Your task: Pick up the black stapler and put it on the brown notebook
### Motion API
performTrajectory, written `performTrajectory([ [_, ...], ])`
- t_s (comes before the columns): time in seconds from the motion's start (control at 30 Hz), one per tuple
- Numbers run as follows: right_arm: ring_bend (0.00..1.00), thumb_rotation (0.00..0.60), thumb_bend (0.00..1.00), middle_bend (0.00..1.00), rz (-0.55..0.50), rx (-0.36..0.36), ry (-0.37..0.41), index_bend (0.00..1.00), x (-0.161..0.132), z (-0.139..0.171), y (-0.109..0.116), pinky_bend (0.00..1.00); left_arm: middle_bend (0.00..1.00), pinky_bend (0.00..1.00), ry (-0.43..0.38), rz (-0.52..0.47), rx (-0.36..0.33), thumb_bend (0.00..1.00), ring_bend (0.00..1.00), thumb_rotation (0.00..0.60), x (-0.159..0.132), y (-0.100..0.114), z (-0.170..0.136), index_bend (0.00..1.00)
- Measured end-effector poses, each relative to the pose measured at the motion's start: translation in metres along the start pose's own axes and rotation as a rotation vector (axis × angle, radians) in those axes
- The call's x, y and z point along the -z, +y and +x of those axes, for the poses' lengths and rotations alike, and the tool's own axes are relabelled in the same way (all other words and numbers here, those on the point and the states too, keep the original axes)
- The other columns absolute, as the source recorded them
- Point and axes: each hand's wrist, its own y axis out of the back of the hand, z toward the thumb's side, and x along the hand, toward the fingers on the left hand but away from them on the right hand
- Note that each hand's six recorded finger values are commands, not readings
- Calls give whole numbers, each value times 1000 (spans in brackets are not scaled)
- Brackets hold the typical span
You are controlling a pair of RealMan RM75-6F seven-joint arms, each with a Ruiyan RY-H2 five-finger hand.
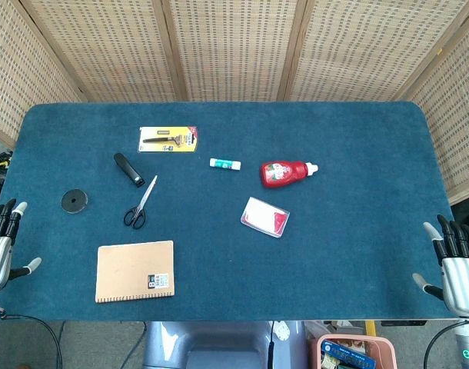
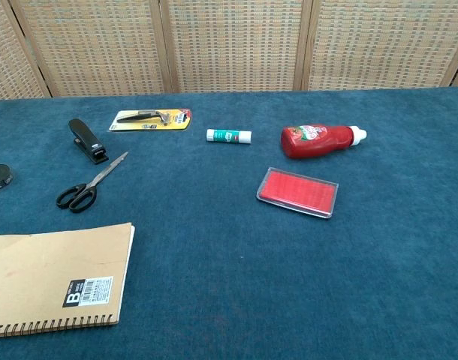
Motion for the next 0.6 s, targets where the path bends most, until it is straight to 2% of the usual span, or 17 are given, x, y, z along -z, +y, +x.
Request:
performTrajectory([
  [0.23,0,600,0,0,0,-5,9,0,-2,-2,-1,0,0,0,14,-5,-2,0,0,600,5,1,-2,0],
  [0.4,0,600,0,0,4,4,13,0,-4,-6,0,0,0,0,20,1,23,0,0,600,7,-4,5,0],
  [0.6,0,600,0,0,6,-11,-13,0,1,-13,-5,0,0,0,-57,73,47,0,0,600,-2,-9,48,0],
])
